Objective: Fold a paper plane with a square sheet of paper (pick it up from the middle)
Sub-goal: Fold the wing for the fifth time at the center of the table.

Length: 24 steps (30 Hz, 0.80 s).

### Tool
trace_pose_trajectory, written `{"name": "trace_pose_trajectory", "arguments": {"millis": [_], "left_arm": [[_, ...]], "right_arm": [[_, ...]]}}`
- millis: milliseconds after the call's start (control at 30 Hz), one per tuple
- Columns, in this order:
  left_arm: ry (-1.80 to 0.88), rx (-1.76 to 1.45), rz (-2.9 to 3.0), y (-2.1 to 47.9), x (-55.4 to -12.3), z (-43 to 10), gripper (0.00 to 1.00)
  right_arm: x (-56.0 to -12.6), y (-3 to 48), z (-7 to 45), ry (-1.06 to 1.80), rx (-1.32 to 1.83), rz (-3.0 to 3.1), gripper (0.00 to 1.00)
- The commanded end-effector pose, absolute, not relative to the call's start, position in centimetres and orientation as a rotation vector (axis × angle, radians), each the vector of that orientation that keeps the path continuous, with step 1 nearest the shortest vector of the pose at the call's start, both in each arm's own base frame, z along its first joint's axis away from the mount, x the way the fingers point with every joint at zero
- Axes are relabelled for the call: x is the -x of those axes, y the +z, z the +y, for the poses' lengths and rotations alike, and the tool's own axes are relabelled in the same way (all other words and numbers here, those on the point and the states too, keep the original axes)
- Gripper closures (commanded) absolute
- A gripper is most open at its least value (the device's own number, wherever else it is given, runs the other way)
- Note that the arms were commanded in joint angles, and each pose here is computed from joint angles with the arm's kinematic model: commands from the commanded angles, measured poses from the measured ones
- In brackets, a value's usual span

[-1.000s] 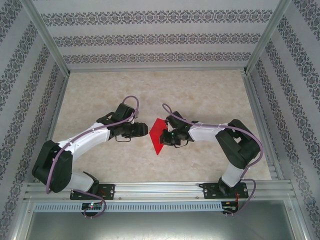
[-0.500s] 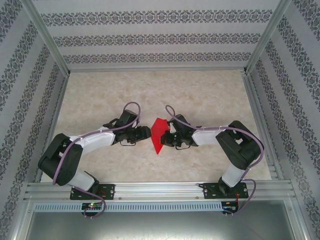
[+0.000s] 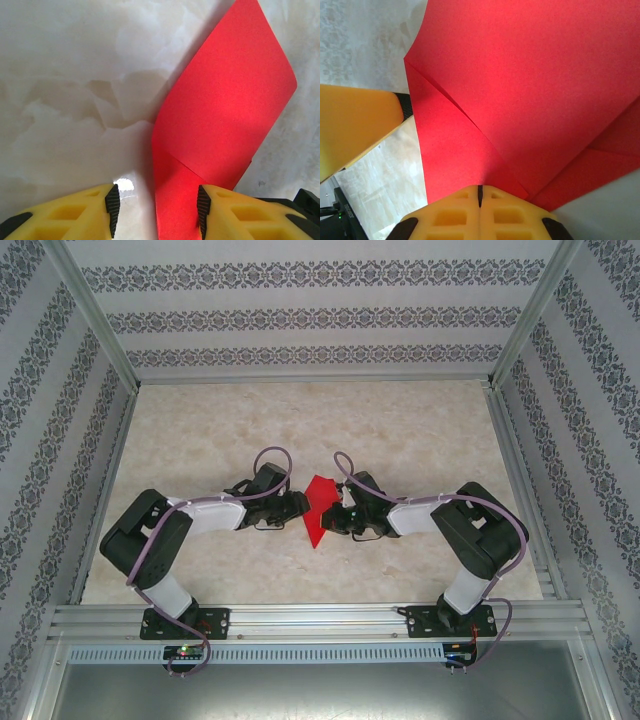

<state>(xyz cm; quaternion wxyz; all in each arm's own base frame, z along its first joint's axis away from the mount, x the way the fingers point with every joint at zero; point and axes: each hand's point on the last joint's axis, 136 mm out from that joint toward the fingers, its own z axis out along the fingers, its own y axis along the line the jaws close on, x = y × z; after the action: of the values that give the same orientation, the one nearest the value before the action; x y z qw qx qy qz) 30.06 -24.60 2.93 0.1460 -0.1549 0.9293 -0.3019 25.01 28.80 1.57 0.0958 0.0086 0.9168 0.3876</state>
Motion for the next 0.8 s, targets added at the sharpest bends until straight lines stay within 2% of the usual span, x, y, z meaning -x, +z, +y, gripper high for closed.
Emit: {"name": "trace_pose_trajectory", "arguments": {"millis": [0,600,700,767], "left_arm": [[-0.933,0.456,2.603,3.9,-31.6,-26.2,0.54],[-0.940,0.384,2.593,4.9,-33.0,-27.3,0.62],[-0.924,0.379,2.602,4.8,-32.8,-27.1,0.65],[-0.920,0.370,2.609,4.7,-32.7,-27.1,0.71]], "right_arm": [[-23.5,-1.3,26.7,1.048,-0.107,2.828,1.00],[-23.4,-1.9,26.1,1.066,-0.130,2.836,1.00],[-23.4,-1.8,26.1,1.066,-0.129,2.833,1.00],[-23.4,-1.8,26.1,1.069,-0.130,2.832,1.00]]}}
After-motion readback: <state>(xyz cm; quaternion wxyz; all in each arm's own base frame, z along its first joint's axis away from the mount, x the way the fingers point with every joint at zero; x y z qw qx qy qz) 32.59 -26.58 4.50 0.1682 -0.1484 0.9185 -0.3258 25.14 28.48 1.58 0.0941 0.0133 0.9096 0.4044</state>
